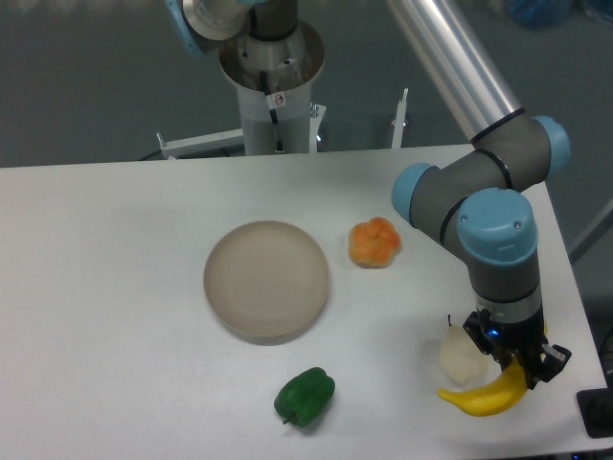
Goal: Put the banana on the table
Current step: 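Lift the held yellow banana up off the table with the gripper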
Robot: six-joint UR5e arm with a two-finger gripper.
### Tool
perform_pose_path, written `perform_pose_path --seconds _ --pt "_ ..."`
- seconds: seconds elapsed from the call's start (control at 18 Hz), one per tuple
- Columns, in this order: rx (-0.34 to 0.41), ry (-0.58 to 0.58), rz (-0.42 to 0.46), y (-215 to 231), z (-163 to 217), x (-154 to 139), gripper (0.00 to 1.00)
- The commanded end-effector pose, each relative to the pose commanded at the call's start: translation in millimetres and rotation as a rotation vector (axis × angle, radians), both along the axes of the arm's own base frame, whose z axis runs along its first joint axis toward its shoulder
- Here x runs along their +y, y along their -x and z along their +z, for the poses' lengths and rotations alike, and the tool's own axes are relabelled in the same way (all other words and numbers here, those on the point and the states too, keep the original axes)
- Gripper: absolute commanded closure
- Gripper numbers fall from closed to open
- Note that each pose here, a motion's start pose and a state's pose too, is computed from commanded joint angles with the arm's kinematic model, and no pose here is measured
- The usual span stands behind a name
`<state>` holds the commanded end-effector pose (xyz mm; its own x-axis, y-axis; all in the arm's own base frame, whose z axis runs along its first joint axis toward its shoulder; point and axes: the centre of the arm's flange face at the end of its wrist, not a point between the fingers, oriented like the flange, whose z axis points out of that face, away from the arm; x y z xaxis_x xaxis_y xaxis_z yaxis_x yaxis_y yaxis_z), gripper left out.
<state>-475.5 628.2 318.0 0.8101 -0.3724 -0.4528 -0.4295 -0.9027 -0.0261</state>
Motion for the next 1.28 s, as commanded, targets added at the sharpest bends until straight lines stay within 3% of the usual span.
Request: perform_pose_path --seconds 0.39,0.72,0.89,1.28 --pt "-0.009 -0.003 -0.007 -7 4 -3 0.64" --pt "-0.022 0.009 0.006 -21 21 -37 0.64" --pt "-0.027 0.062 -0.062 -21 18 -66 0.64" --pt "-0.103 0.085 -0.207 7 6 -173 0.64"
